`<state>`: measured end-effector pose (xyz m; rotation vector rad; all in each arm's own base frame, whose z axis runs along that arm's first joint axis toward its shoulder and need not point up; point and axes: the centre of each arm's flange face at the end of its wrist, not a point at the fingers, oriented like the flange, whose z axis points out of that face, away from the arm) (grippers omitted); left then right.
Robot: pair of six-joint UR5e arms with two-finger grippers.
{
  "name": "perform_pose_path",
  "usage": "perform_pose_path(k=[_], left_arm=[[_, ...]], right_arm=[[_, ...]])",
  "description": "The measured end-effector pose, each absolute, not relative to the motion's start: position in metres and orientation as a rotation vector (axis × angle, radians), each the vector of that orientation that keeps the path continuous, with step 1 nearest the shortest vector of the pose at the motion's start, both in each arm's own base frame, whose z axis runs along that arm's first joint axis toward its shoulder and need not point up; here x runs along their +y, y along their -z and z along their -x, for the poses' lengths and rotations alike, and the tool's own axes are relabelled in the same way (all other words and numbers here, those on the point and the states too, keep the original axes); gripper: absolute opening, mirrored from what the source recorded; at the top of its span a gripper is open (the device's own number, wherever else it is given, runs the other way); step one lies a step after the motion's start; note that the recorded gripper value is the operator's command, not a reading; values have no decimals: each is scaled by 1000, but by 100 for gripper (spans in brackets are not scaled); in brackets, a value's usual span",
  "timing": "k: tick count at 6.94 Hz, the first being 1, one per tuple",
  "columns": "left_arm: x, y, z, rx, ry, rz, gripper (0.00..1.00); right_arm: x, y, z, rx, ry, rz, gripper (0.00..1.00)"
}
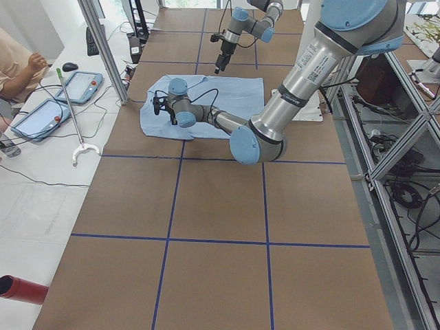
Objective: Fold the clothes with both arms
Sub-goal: 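Fold the sleeve nearest the left gripper inward over the chest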
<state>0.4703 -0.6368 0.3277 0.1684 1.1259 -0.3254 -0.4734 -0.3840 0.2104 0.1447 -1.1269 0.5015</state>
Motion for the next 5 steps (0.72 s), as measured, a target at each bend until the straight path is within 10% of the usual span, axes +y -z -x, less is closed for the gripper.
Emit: perform_pose_path(k=[2,3,5], left_arm=[[-654,-316,-486,1133,355,-189,0],[-663,-313,-493,1143,371,-197,85],[-660,-307,-499,1172,369,-205,93]], right_arm=[[-384,-214,474,-1121,-501,-143,100],[-383,-214,474,-1121,-501,-142,100],[-383,-213,474,-1122,-501,-143,100]])
